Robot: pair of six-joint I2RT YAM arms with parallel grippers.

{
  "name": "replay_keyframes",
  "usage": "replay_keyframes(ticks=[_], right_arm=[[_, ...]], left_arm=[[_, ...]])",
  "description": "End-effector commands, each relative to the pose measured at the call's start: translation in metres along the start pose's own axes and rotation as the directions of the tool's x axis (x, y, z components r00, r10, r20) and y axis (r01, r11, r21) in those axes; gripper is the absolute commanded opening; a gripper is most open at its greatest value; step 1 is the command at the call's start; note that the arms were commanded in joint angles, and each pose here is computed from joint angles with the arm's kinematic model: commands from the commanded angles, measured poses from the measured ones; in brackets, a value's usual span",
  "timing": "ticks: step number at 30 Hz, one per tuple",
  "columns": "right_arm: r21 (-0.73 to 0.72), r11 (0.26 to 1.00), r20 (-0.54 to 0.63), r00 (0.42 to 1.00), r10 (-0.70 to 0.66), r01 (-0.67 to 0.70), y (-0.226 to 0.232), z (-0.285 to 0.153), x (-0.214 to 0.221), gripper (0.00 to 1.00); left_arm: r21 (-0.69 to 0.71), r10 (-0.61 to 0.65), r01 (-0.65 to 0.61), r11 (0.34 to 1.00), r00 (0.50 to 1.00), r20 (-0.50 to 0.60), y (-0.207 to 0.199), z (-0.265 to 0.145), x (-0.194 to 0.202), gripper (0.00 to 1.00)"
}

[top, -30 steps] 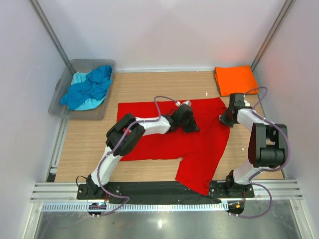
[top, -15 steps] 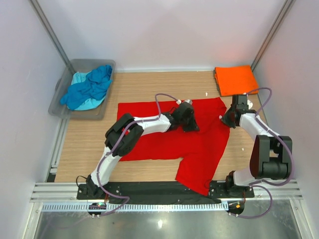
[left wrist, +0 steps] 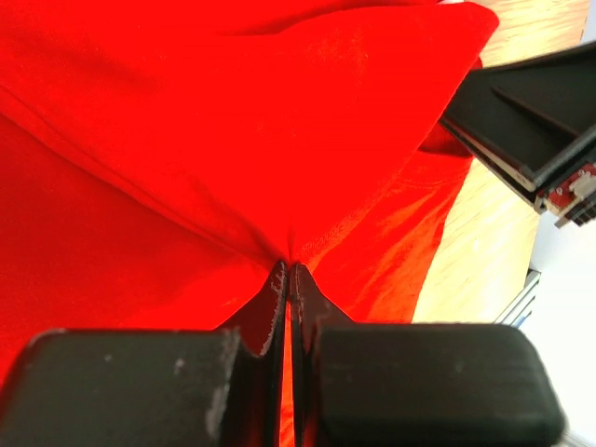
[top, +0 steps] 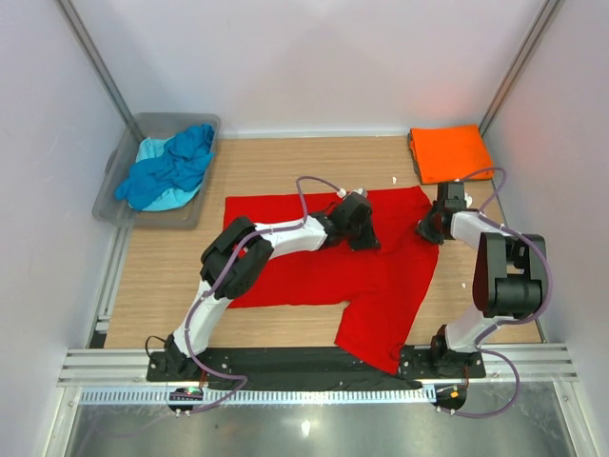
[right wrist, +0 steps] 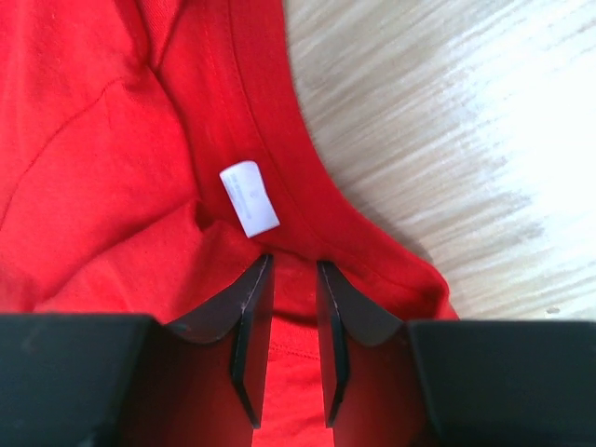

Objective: Fold and stack the t-shirts
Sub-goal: Fold the tshirt

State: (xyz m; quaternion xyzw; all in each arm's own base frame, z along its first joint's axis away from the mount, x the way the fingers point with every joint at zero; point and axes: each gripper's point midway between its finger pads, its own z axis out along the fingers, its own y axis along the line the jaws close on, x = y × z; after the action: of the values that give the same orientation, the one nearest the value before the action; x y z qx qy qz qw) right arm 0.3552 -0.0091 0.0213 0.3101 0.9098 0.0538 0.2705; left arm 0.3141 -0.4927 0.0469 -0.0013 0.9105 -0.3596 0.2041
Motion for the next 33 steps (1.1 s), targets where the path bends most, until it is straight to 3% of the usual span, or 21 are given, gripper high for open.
replay_keyframes(ticks=[1,8,18,33], right_arm=[[-0.012,1.0,0.048,0.999,-0.016,0.017,0.008,0.005,-0.019,0.31],[0.038,0.999,0.025,0.999,-0.03,0.029,0.001,0.014,-0.018,0.23],[0.071,0.997,0.005,0.999,-0.04,0.04,-0.004,0.011,-0.017,0.01],[0.043,0.998,0.018,0.998,-0.053,0.052,0.007,-0.017,-0.031,0.01]], left_arm=[[0.027,0.03,-0.031,0.999,0.999,0.038,-0.018,-0.007,-0.013,0.0],[0.021,0.041,-0.041,0.999,0.999,0.036,-0.017,-0.007,-0.013,0.0],[0.02,0.047,-0.047,0.999,0.998,0.037,-0.019,-0.007,-0.015,0.0],[0.022,0.053,-0.054,0.998,0.998,0.045,-0.024,-0.008,-0.02,0.0]])
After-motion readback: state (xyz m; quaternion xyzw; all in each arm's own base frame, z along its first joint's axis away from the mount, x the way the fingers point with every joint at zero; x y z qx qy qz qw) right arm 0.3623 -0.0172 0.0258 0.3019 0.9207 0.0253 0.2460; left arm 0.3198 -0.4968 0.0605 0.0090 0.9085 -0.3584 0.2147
